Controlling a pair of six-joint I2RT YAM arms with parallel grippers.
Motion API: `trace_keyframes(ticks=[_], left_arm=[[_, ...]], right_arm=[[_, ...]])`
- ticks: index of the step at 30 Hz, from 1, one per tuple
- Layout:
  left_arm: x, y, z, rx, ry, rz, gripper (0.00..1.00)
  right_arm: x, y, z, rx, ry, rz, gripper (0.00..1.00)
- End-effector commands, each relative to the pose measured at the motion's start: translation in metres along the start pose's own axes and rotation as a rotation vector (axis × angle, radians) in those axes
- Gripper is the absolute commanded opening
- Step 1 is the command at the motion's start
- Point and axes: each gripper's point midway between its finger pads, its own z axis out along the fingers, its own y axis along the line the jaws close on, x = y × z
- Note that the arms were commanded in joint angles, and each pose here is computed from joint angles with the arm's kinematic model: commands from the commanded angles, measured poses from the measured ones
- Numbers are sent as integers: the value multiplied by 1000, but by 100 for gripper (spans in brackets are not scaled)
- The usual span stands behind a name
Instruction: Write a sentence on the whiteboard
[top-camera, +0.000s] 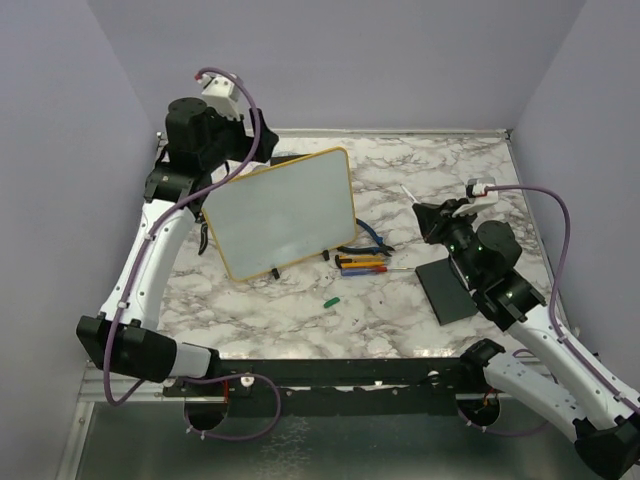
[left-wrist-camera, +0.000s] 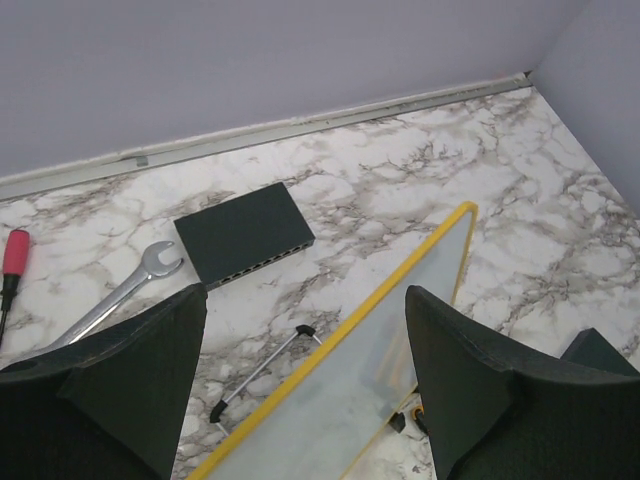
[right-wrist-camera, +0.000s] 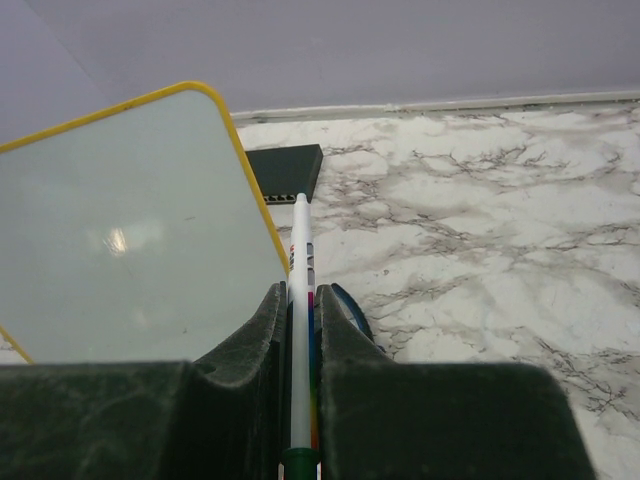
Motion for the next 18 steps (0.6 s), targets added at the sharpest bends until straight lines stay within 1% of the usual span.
trace_keyframes(ticks=[1, 5, 7, 12, 18], left_arm=[[-16, 26, -28, 30, -53, -59, 81], [-1, 77, -52, -50, -88, -165, 81], [8, 95, -65, -79, -104, -213, 81], [26, 102, -84, -89, -127, -253, 81], [61, 102, -94, -91, -92, -281, 81]], right_arm=[[5, 5, 3, -32, 11, 1, 1], [5, 17, 5, -102, 19, -28, 1], [4, 23, 4, -133, 21, -37, 1], [4, 28, 5, -166, 18, -52, 1], [5, 31, 5, -187, 20, -60, 1]])
